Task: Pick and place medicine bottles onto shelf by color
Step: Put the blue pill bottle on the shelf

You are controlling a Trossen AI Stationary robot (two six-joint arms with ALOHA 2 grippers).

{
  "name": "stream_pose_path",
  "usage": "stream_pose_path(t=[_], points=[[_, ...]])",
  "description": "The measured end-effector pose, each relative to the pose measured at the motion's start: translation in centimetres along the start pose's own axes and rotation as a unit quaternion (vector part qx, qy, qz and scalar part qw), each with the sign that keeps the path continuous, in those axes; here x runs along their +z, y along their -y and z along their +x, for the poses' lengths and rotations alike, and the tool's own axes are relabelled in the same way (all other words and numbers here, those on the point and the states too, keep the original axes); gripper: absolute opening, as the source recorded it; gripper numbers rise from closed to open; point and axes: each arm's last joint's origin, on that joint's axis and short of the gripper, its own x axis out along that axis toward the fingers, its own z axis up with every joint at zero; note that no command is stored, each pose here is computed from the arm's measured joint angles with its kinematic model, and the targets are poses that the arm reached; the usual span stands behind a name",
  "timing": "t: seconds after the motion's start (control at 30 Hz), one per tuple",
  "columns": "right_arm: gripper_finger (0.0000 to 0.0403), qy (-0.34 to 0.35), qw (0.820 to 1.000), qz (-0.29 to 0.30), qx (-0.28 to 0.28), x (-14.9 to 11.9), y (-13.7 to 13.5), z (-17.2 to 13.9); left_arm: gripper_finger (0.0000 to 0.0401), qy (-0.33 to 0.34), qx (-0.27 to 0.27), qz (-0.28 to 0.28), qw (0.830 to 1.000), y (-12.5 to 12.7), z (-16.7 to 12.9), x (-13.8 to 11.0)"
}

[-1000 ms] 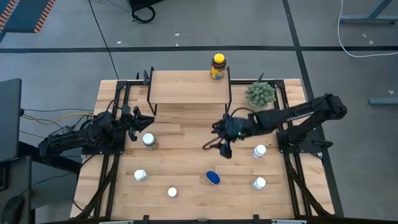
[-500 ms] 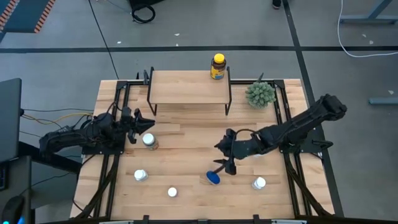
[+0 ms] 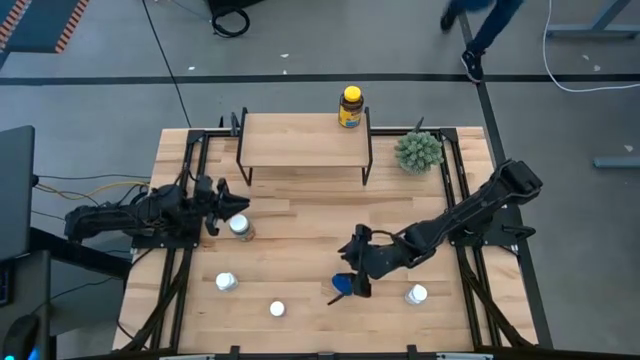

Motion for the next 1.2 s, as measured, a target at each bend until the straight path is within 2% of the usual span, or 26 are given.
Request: stream_pose_path(t=[0.27,0.57,0.9,1.2], points=[[0.0312,-0.001,1.000,-0.006,0.003,-0.7,-1.1,0.0,0.0080,-0.003,0.000,0.003,1.000,0.1,0.0,-0.1],[0.0312,-0.016,0.999,0.043,0.004,-2.0,-2.2,0.5,0.0078,-0.003,0.003,0.007,1.000,0.1,0.0,-0.1],[0.0312,-0.033,0.994,0.100,-0.013,-3.8,-2.9,2.8,0.0081,-0.011,0.005,-0.003,1.000,0.1,0.0,-0.3],[0.0312,-0.046,0.995,0.089,-0.007,-4.7,-3.7,2.7,0.0080,-0.009,0.011,-0.004,1.000,0.2,0.0,-0.4]])
